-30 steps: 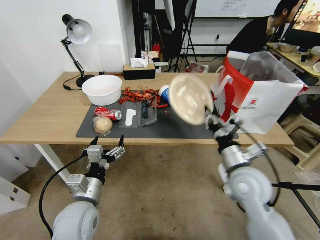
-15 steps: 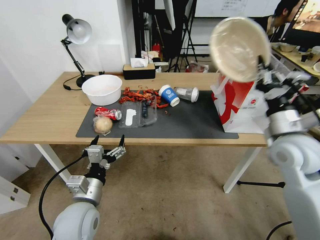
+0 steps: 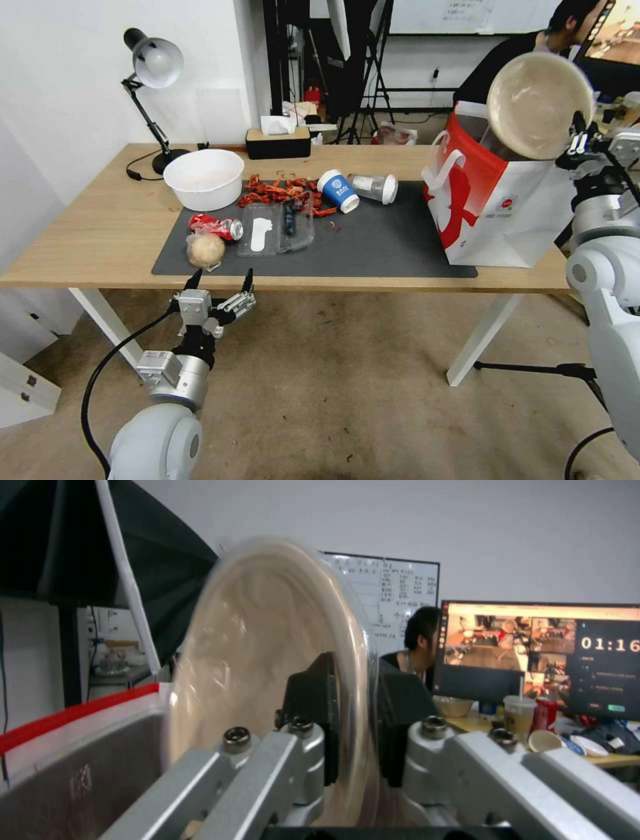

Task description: Pick up the trash from the table and place it into the takeout bag.

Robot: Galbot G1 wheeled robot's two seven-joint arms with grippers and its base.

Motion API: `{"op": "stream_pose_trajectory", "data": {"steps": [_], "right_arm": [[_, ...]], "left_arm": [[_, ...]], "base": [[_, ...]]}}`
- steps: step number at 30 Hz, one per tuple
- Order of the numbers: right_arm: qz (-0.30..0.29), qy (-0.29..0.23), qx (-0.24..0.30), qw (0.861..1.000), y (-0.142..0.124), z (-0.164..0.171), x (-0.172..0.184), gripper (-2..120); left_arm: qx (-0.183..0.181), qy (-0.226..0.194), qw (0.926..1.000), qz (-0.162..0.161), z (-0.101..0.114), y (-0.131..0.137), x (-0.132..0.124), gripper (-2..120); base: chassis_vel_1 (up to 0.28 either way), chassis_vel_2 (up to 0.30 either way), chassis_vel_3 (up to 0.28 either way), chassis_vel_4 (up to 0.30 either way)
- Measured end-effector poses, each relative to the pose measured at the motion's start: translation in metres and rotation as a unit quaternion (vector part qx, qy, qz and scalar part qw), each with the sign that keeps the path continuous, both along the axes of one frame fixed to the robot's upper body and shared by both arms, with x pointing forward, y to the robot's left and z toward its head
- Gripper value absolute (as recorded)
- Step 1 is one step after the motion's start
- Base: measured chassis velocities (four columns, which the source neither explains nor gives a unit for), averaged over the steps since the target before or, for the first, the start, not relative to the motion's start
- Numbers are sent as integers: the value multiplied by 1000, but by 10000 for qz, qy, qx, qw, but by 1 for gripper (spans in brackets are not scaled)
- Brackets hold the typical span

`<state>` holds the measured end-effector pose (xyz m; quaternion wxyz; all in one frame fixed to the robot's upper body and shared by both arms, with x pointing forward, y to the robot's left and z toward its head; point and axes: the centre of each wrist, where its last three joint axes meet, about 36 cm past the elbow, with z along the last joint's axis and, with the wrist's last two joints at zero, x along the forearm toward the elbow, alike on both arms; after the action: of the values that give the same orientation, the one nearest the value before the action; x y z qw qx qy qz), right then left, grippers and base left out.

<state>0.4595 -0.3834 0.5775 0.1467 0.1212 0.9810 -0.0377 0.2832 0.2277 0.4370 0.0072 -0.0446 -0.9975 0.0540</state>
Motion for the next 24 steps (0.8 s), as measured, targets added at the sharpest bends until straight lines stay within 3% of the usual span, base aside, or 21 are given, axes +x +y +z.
{"op": "stream_pose_trajectory", "data": {"steps": [3, 12, 17, 19, 21, 23, 24], "right_arm": [[-21, 94, 8, 10000, 1, -2, -1, 26], [135, -77, 189, 9997, 4, 10, -6, 56], [1034, -435, 1082, 9878, 25, 32, -29, 77], [1218, -465, 1167, 9846, 32, 33, -36, 81], [1593, -431, 1230, 9786, 52, 29, -58, 92], [1637, -422, 1235, 9778, 55, 28, -61, 94], [1888, -301, 1244, 9736, 74, 18, -81, 98]], "left_arm": [[2, 0, 10000, 2, 0, 0, 0, 100], [7, 6, 10000, 0, -1, 1, 0, 100], [20, 0, 10000, -5, -1, 2, 1, 100], [24, -5, 10000, -5, -1, 3, 2, 100], [27, -18, 10000, -2, -3, 3, 2, 100], [28, -21, 10000, 1, -3, 3, 2, 100], [31, -34, 10000, 4, -5, 3, 3, 100]], "base": [[0, 0, 0, 0], [0, 0, 0, 0], [0, 0, 0, 0], [0, 0, 0, 0], [0, 0, 0, 0], [0, 0, 0, 0], [0, 0, 0, 0]]}}
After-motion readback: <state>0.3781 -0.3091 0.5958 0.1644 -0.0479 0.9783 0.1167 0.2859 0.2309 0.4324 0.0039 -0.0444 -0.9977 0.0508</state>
